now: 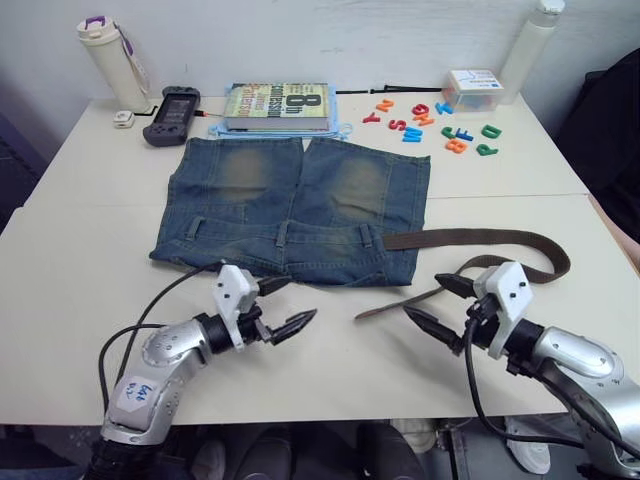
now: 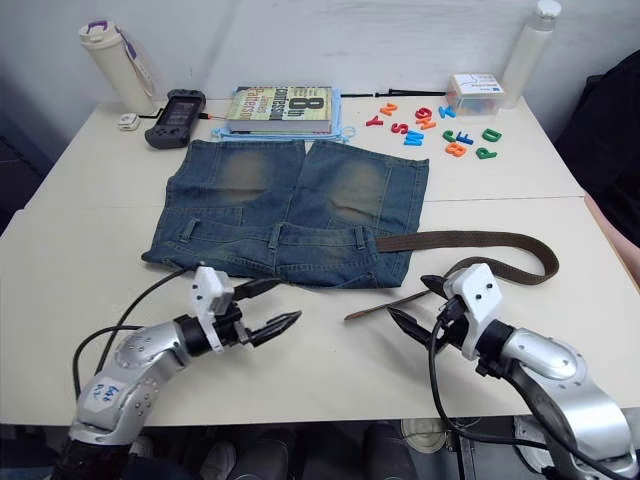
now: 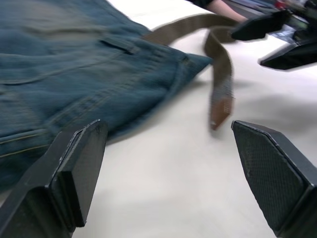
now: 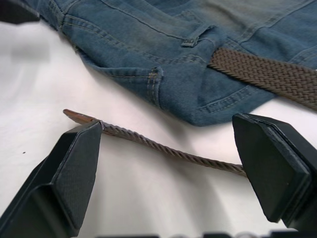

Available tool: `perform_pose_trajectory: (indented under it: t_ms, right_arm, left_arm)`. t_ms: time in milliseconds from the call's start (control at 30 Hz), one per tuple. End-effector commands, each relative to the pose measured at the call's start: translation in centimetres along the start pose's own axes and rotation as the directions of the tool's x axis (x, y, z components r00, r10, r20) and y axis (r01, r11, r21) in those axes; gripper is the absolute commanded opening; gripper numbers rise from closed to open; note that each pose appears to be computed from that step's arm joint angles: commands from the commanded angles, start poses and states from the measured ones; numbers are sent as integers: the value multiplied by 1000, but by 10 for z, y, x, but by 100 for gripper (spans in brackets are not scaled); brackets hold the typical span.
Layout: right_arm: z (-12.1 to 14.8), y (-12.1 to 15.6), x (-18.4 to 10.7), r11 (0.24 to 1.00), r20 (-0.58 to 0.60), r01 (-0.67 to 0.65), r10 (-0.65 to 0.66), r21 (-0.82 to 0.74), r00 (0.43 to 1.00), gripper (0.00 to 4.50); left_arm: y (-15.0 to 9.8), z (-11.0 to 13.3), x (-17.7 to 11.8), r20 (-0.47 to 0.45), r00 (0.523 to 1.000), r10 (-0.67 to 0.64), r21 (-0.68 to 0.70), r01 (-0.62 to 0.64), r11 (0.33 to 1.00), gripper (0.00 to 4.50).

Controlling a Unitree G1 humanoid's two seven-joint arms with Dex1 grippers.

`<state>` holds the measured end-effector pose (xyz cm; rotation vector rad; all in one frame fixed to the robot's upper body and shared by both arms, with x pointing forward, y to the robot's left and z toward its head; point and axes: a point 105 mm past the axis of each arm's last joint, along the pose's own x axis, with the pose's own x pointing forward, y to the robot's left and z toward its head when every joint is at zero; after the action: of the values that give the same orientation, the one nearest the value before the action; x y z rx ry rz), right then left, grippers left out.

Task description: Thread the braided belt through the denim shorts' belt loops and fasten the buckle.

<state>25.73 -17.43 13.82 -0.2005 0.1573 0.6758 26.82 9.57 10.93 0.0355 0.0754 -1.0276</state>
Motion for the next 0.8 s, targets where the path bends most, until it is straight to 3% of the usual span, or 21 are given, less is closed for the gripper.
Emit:
perform_pose_trajectory:
  t_ms: [33,167,533,800]
  right_arm:
    - [12,2,-13,999,23,36,-36,-33,999,450]
    - [10,1,-26,996,10,90,-89,-24,996,450]
    - [8,11,-48,978,-4,207,-207,4,978,450]
    - [8,12,-49,972,3,236,-236,10,972,450]
  left_arm:
    - [-9,1,15,-1,997,-75,42,75,996,441]
    - [-8,-3,29,-26,996,-91,41,92,995,441]
    - [-12,-33,76,-237,958,-161,158,201,967,441]
    - [-9,-42,95,-277,947,-160,228,227,947,441]
